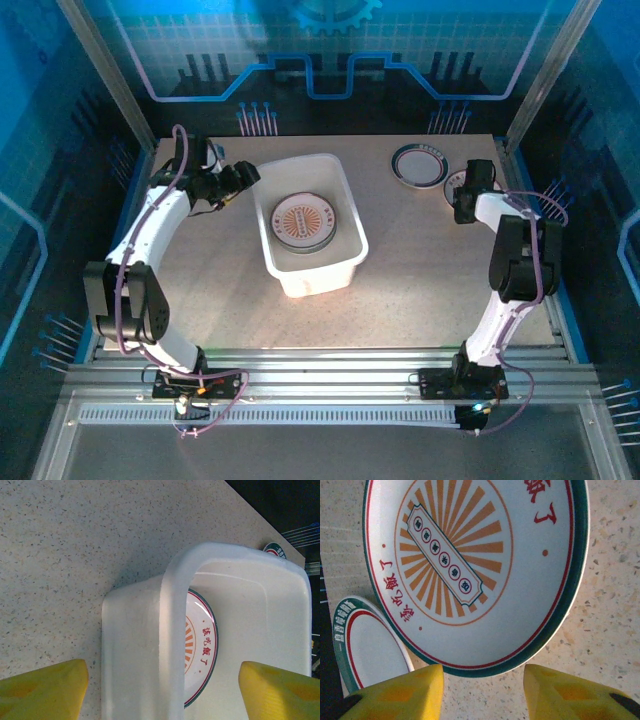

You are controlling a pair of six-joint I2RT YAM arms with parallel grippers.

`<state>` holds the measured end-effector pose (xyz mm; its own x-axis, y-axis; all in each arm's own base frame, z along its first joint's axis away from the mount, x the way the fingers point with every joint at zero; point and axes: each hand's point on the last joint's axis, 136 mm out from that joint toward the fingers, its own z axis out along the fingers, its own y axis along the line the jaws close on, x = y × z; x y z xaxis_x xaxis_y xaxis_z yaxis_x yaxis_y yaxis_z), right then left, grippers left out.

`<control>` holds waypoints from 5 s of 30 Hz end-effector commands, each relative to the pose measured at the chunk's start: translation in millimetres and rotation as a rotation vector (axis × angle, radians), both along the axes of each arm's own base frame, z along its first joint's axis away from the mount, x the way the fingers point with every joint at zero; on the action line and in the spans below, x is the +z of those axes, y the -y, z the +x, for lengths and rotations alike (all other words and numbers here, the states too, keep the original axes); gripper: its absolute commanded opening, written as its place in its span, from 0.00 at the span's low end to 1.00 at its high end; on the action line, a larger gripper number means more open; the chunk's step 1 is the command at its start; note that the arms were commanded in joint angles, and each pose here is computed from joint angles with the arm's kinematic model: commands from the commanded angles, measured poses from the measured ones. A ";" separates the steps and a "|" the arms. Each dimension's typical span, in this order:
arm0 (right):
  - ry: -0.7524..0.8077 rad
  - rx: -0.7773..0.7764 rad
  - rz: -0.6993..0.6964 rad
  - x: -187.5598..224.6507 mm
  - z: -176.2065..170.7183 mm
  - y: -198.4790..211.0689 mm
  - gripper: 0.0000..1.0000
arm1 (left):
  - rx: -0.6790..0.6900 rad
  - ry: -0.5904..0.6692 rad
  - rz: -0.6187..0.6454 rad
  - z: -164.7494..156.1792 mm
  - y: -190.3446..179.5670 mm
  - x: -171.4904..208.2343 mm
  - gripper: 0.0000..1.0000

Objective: Place the plates into the plastic bin on the countertop

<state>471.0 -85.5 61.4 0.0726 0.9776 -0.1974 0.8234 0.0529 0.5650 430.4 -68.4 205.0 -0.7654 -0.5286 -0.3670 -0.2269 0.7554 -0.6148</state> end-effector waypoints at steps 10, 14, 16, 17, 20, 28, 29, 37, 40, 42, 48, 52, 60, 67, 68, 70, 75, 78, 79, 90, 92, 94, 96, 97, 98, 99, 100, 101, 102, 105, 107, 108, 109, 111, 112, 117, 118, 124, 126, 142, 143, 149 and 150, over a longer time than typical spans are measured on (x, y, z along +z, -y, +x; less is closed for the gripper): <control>0.003 0.133 -0.063 37.7 5.2 -7.8 0.37 | 0.007 0.021 -0.028 -1.7 -0.7 16.6 0.80; -0.026 0.273 -0.149 72.1 10.6 -20.9 0.37 | -0.004 0.024 -0.036 -2.2 1.3 14.9 0.80; -0.064 0.354 -0.209 87.3 15.1 -22.9 0.37 | -0.011 0.031 -0.038 -2.1 2.3 16.5 0.80; -0.087 0.385 -0.238 93.6 16.9 -22.1 0.37 | -0.015 0.033 -0.039 -2.1 2.7 17.1 0.80; -0.173 0.494 -0.293 99.5 25.2 -16.5 0.36 | -0.024 0.041 -0.040 -2.6 3.9 19.1 0.80; -0.351 0.598 -0.238 55.1 35.3 -2.5 0.37 | -0.037 0.065 -0.060 -5.3 7.6 25.1 0.80; -0.355 0.601 -0.241 52.6 36.3 -2.8 0.37 | -0.037 0.068 -0.060 -6.3 7.4 26.6 0.80; -0.451 0.633 -0.246 23.8 32.6 -2.9 0.33 | -0.033 0.093 -0.074 -14.8 8.7 34.2 0.80; -0.485 0.655 -0.261 13.6 31.2 -3.1 0.32 | -0.027 0.102 -0.079 -18.8 8.6 35.9 0.80; -0.504 0.670 -0.258 7.8 30.4 -3.4 0.29 | -0.026 0.101 -0.083 -21.7 9.4 36.3 0.80; -0.563 0.721 -0.285 6.0 32.1 -3.0 0.32 | -0.025 0.110 -0.088 -29.3 10.7 39.8 0.80; -0.617 0.753 -0.322 4.0 33.4 3.3 0.36 | -0.027 0.117 -0.089 -34.4 12.3 42.3 0.80; -0.781 0.827 -0.380 -1.8 29.5 16.6 0.40 | -0.031 0.126 -0.086 -42.8 12.7 45.6 0.80; -0.846 0.896 -0.450 -0.1 26.2 17.7 0.45 | -0.054 0.123 -0.085 -45.3 15.1 44.9 0.80; -0.843 0.903 -0.433 0.0 24.5 14.9 0.44 | -0.056 0.126 -0.088 -45.5 15.6 45.8 0.81; -0.828 0.935 -0.447 4.9 24.7 5.4 0.46 | -0.060 0.128 -0.087 -45.9 15.6 45.6 0.81; -0.729 0.930 -0.387 19.4 25.6 -17.1 0.48 | -0.077 0.125 -0.087 -47.0 16.9 43.9 0.80; -0.618 0.917 -0.457 46.5 38.8 -33.4 0.51 | -0.085 0.137 -0.080 -48.3 16.2 46.1 0.80; -0.552 0.892 -0.466 55.8 44.9 -39.3 0.54 | -0.088 0.136 -0.081 -48.7 16.7 46.0 0.81; -0.175 0.465 -0.350 77.6 95.1 -65.7 0.70 | -0.119 0.105 -0.110 -37.8 19.2 43.2 0.81; -0.097 0.359 -0.272 67.2 103.1 -70.4 0.71 | -0.121 0.095 -0.113 -34.9 19.5 41.6 0.81; 0.002 0.244 -0.201 57.6 113.0 -74.9 0.71 | -0.126 0.086 -0.120 -32.4 20.5 40.8 0.81; 0.036 0.153 -0.228 59.0 115.5 -73.7 0.70 | -0.128 0.080 -0.121 -30.8 20.6 39.4 0.81; 0.024 0.097 -0.277 61.3 112.3 -68.8 0.70 | -0.128 0.076 -0.120 -30.0 20.2 38.5 0.81; 0.010 0.060 -0.313 62.4 108.8 -63.8 0.69 | -0.129 0.073 -0.119 -29.9 20.2 37.8 0.81; 0.003 0.034 -0.344 62.3 107.0 -59.3 0.69 | -0.130 0.070 -0.120 -29.2 20.4 36.9 0.81; -0.007 0.008 -0.347 60.3 104.5 -54.1 0.69 | -0.130 0.067 -0.120 -28.9 20.0 36.1 0.81; -0.028 -0.020 -0.345 56.5 99.1 -48.0 0.68 | -0.130 0.064 -0.119 -28.6 19.7 35.0 0.81; -0.036 -0.030 -0.345 53.2 96.6 -42.6 0.68 | -0.130 0.063 -0.119 -28.3 19.7 34.3 0.81; -0.084 -0.067 -0.295 37.6 83.3 -28.2 0.67 | -0.128 0.051 -0.122 -27.0 19.4 30.2 0.81; -0.092 -0.073 -0.297 35.0 79.8 -23.0 0.67 | -0.128 0.044 -0.126 -25.7 19.7 28.1 0.81; -0.097 -0.067 -0.301 35.7 79.8 -21.8 0.67 | -0.128 0.043 -0.130 -24.9 20.2 28.0 0.81; -0.118 -0.072 -0.290 34.9 76.8 -20.6 0.66 | -0.128 0.041 -0.131 -24.4 20.2 27.8 0.81; -0.167 -0.044 -0.278 33.5 75.9 -18.7 0.66 | -0.128 0.040 -0.134 -23.4 20.6 27.7 0.81; -0.183 -0.032 -0.281 33.1 75.3 -17.9 0.66 | -0.130 0.040 -0.139 -23.1 21.2 28.3 0.81; -0.220 0.053 -0.253 32.9 67.9 -24.5 0.65 | -0.144 0.063 -0.115 -27.4 23.4 40.0 0.81; -0.207 0.092 -0.257 37.5 69.5 -27.1 0.65 | -0.155 0.070 -0.097 -29.2 25.7 44.1 0.81; -0.158 0.368 -0.284 81.1 64.5 -46.8 0.64 | -0.236 0.145 -0.025 -44.3 65.7 77.8 0.80; -0.164 0.456 -0.289 98.2 54.9 -51.8 0.64 | -0.259 0.181 -0.022 -51.2 85.5 92.0 0.80; -0.074 0.770 -0.377 185.2 -27.4 -39.0 0.65 | -0.545 0.212 -0.163 -102.6 337.9 109.7 0.77; -0.067 0.769 -0.370 185.6 -32.6 -36.1 0.65 | -0.539 0.196 -0.179 -98.7 351.4 103.8 0.77; -0.028 0.756 -0.349 186.3 -60.3 -25.3 0.65 | -0.449 0.118 -0.274 -56.1 409.6 61.8 0.76; -0.026 0.753 -0.362 188.4 -65.8 -24.2 0.65 | -0.449 0.108 -0.301 -50.6 422.2 58.8 0.76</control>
